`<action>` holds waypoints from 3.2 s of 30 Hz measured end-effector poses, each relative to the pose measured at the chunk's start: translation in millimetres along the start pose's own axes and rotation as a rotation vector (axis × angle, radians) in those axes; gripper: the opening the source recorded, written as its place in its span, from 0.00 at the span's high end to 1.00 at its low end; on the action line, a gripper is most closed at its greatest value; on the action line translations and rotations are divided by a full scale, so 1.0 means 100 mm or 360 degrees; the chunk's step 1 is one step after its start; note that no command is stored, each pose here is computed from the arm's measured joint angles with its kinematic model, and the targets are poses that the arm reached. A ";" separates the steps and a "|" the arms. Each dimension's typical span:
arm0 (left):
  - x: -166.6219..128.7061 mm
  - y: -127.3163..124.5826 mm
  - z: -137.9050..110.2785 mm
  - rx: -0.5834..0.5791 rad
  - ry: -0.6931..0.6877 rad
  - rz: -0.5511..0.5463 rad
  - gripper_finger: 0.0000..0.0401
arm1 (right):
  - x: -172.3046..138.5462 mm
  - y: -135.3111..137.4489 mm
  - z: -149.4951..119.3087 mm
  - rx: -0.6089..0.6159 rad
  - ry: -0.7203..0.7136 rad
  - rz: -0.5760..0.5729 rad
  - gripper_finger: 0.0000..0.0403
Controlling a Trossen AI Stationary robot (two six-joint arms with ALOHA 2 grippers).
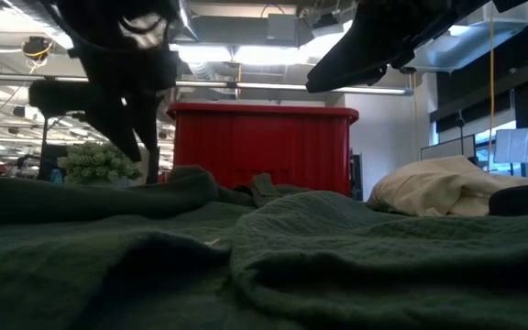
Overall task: Fold laundry
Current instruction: Fold the green polo shirt
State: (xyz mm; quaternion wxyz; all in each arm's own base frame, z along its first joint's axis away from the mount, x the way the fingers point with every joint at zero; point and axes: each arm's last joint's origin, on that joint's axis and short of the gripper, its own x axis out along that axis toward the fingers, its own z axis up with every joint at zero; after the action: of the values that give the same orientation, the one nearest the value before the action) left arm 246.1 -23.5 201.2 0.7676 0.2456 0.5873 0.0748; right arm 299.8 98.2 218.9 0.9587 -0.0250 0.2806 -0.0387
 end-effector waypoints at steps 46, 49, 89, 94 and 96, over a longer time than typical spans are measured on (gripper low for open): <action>0.72 0.25 -0.06 0.0247 0.0470 0.0112 0.99 | 0.00 0.01 -0.01 -0.0001 0.0018 0.0053 0.61; 0.58 0.25 0.01 0.0290 0.0449 0.0196 0.99 | 0.00 0.01 -0.01 -0.0011 0.0018 0.0052 0.61; 0.29 1.08 0.58 0.0228 -0.0296 0.0316 0.98 | 0.00 0.00 0.00 0.0003 -0.0007 -0.0027 0.61; 0.32 1.13 0.55 0.0208 -0.0351 0.0227 0.95 | 0.00 0.00 0.00 0.0004 -0.0007 -0.0027 0.61; 0.32 1.14 0.54 0.0204 -0.0357 0.0215 0.94 | 0.00 0.00 0.00 0.0004 -0.0007 -0.0027 0.61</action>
State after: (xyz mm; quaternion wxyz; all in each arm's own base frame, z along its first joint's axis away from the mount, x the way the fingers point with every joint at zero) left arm 326.5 72.8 236.9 0.8044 0.3400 0.4833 0.0608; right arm 299.7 98.4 219.1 0.9590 -0.0262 0.2781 -0.0470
